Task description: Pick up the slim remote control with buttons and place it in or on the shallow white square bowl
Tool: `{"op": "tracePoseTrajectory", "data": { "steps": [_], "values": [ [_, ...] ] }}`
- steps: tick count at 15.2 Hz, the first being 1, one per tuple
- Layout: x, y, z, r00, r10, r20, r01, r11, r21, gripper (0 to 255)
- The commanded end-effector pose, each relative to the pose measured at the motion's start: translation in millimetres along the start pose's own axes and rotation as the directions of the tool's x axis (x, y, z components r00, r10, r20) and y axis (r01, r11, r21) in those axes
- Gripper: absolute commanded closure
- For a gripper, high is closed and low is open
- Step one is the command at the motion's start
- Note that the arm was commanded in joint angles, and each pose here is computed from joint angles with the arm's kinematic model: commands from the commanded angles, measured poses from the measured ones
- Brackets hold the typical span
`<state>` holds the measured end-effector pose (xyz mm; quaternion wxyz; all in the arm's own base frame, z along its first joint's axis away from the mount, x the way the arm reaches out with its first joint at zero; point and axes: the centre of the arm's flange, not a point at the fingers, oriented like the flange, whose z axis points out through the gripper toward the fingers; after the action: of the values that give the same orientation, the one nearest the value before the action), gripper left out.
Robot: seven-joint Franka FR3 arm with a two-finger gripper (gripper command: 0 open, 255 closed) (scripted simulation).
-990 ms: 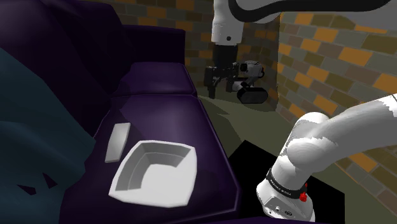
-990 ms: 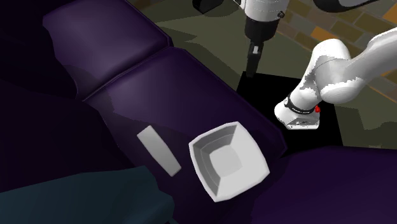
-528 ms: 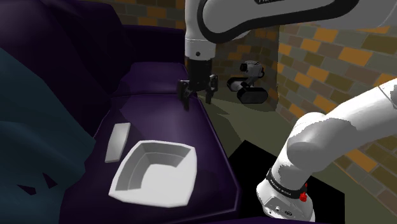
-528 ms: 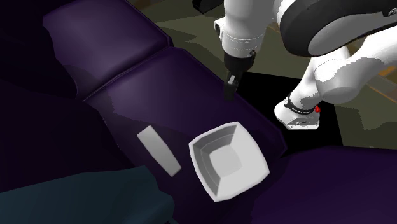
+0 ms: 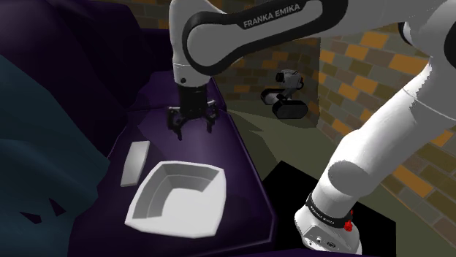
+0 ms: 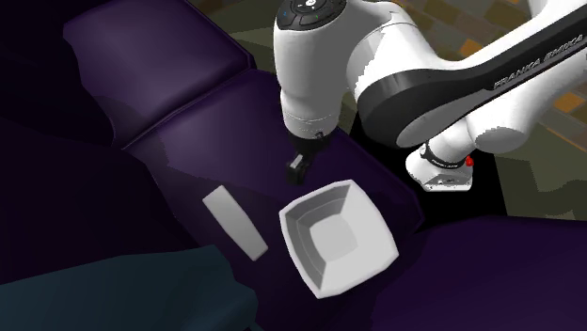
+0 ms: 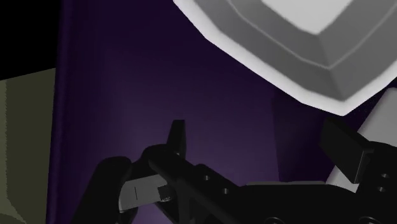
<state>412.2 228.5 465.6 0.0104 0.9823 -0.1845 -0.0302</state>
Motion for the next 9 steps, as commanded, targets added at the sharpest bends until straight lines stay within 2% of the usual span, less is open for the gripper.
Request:
{"op": "tracePoseTrajectory", "data": {
  "steps": [1, 9],
  "values": [
    [8, -24, 9, 0.999, 0.037, -0.006, -0.037, 0.999, 0.001, 0],
    [53, -110, 50, 0.985, 0.172, -0.033, -0.172, 0.985, -0.004, 0]
  ]
}}
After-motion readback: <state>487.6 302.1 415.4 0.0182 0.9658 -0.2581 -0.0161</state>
